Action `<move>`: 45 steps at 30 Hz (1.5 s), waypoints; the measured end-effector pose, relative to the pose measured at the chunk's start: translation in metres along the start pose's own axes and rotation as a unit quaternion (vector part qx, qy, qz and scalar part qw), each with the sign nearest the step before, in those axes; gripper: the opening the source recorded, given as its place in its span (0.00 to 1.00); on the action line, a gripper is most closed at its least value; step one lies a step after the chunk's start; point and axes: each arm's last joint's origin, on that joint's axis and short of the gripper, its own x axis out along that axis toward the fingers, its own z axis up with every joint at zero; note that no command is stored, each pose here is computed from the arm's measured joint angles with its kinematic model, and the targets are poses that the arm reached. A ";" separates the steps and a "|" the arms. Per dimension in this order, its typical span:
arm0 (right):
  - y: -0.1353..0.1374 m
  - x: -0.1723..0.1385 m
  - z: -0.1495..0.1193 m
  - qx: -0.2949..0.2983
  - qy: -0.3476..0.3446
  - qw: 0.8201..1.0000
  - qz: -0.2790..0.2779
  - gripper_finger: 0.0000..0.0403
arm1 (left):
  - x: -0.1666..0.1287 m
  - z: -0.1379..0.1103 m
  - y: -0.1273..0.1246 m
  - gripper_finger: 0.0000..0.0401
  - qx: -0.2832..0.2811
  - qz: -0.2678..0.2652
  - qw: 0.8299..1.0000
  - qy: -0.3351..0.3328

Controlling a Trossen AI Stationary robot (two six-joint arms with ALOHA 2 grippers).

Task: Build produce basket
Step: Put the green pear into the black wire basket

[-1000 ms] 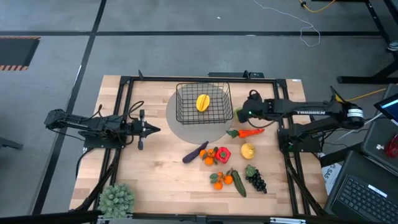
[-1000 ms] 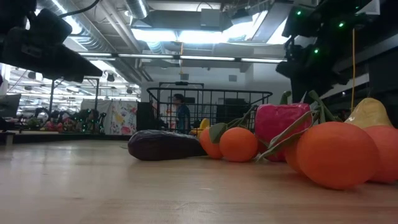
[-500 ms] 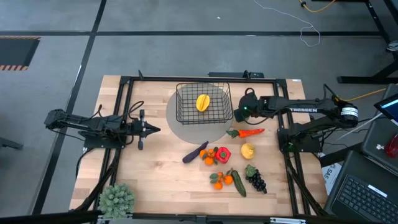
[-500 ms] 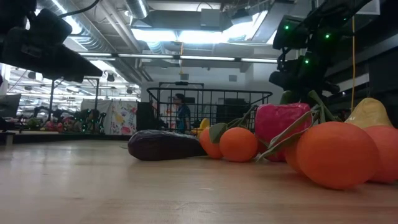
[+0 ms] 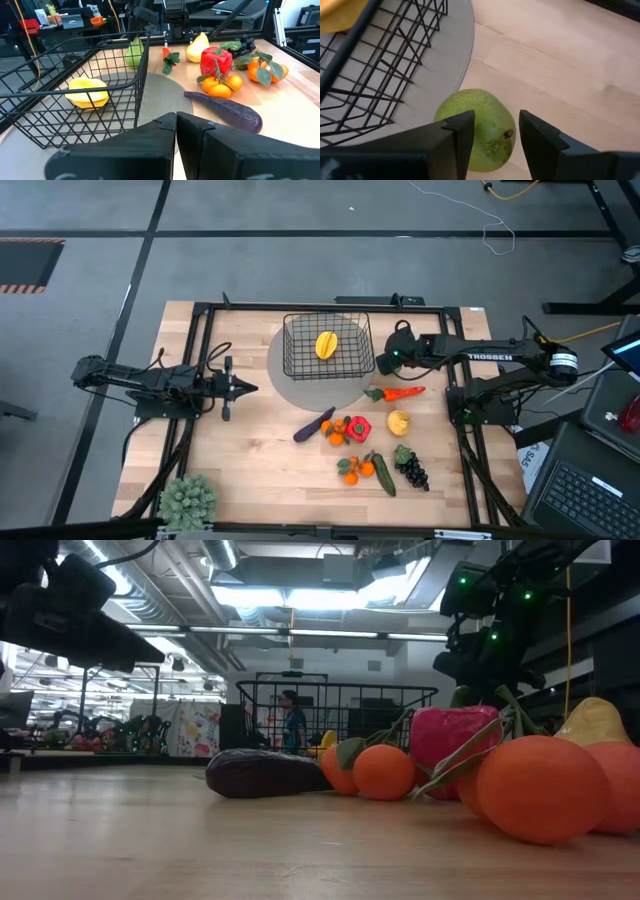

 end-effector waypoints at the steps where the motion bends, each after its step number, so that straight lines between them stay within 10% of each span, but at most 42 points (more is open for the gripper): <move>1: 0.000 0.000 0.000 0.000 -0.003 1.000 -0.002 0.36 | 0.000 0.000 0.000 0.01 0.000 0.000 1.000 0.000; 22: 0.000 -0.012 -0.005 0.002 0.001 1.000 0.016 0.35 | 0.000 0.000 0.000 0.01 0.000 0.000 1.000 0.000; 35: 0.000 -0.012 -0.005 -0.003 -0.001 1.000 0.013 0.02 | 0.000 0.000 0.000 0.01 0.000 0.000 1.000 0.000; 45: 0.001 -0.017 0.000 -0.039 -0.001 0.999 0.017 0.00 | 0.000 0.000 0.000 0.01 0.000 0.000 1.000 0.000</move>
